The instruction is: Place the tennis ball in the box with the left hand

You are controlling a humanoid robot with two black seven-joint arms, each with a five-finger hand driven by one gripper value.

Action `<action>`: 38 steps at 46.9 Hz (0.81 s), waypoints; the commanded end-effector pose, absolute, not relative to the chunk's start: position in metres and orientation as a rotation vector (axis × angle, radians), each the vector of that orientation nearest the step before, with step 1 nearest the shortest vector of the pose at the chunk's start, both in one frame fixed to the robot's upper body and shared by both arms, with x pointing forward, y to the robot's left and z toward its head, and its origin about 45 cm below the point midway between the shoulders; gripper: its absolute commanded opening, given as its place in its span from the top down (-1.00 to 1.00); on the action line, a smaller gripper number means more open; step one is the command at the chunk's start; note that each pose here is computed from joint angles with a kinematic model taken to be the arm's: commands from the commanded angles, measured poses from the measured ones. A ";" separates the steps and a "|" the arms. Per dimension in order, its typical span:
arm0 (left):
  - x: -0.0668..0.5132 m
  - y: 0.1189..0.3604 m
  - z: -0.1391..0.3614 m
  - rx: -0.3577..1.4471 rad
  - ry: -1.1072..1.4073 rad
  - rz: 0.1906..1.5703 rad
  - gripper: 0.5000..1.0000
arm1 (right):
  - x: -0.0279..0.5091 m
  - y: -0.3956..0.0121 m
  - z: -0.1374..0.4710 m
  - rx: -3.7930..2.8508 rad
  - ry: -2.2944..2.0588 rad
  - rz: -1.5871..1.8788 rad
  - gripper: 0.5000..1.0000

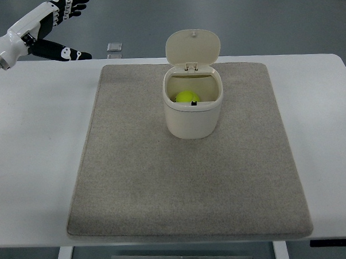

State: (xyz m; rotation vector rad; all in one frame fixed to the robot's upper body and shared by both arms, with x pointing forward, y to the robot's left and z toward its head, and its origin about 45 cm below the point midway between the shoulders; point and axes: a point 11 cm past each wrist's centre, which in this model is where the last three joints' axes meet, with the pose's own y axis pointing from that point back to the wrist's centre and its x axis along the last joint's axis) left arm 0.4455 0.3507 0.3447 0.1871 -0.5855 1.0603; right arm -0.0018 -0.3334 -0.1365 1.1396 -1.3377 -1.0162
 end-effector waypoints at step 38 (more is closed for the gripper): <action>0.455 0.373 0.292 0.003 0.228 1.076 -0.97 | -0.002 -0.333 -0.137 1.140 -1.338 -1.016 -0.60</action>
